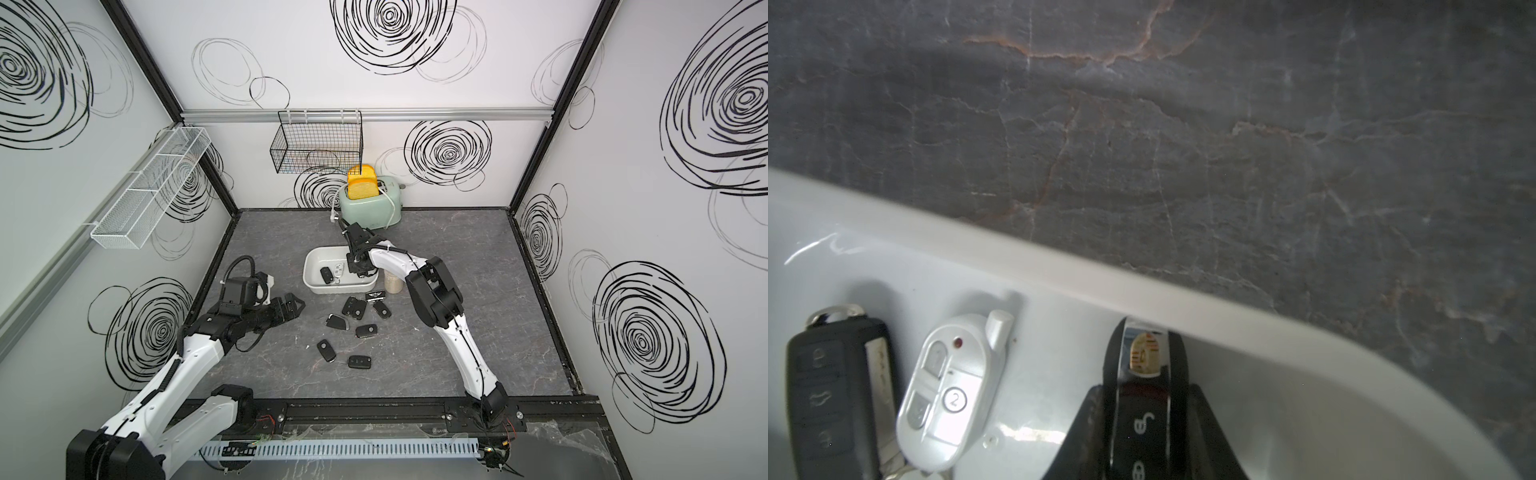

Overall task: Place the car key into the storage box
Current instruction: Place the car key in the storage box, then pick up the car key from the center of the board.

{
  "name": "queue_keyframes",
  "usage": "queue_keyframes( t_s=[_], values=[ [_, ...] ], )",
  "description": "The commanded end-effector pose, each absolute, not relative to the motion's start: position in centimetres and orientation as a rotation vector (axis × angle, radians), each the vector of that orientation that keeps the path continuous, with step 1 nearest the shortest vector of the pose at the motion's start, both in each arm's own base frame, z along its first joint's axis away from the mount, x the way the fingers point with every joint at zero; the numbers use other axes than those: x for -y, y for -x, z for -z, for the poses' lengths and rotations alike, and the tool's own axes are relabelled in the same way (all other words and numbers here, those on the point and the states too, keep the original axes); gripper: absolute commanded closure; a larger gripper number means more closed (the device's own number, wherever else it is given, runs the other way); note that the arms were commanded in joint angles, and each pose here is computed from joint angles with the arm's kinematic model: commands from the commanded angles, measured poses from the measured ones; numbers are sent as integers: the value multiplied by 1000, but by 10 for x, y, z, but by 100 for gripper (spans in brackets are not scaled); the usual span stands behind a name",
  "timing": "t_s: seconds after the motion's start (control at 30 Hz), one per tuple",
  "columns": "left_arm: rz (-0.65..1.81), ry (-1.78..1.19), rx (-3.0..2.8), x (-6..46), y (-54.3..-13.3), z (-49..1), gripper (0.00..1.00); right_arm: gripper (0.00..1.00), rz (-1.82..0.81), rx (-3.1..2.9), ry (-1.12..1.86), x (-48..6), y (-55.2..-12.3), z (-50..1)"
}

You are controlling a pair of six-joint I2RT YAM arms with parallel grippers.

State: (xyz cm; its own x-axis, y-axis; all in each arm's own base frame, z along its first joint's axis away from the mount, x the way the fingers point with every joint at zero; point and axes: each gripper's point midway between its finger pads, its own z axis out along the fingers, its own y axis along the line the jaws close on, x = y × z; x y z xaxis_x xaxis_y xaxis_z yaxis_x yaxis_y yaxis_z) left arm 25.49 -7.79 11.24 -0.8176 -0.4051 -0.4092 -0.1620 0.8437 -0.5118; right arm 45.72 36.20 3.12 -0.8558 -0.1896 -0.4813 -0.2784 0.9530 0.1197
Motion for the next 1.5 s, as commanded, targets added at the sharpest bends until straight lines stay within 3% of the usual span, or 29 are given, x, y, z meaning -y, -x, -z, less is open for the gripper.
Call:
queue_keyframes(
  t_s=[0.0, 0.2, 0.43, 0.83, 1.27, 1.47],
  values=[
    [612, 432, -2487, 73, -256, -117, 2, 68, -235, -2666, 340, -360, -452, -22],
    [609, 431, -2490, 73, -257, -116, 2, 52, -304, -2628, 357, -372, -456, -51],
    [622, 423, -2486, 75, -258, -115, 2, 44, -405, -2533, 418, -384, -449, -115],
    [640, 398, -2514, 82, -260, -108, 2, 31, -487, -2474, 648, -374, -374, -176],
    [650, 245, -2552, 108, -275, -111, 2, 26, -501, -2586, 733, -302, -272, -138],
    [658, 174, -2570, 126, -284, -112, 2, 25, -515, -2647, 707, -284, -249, -106]
  ],
)
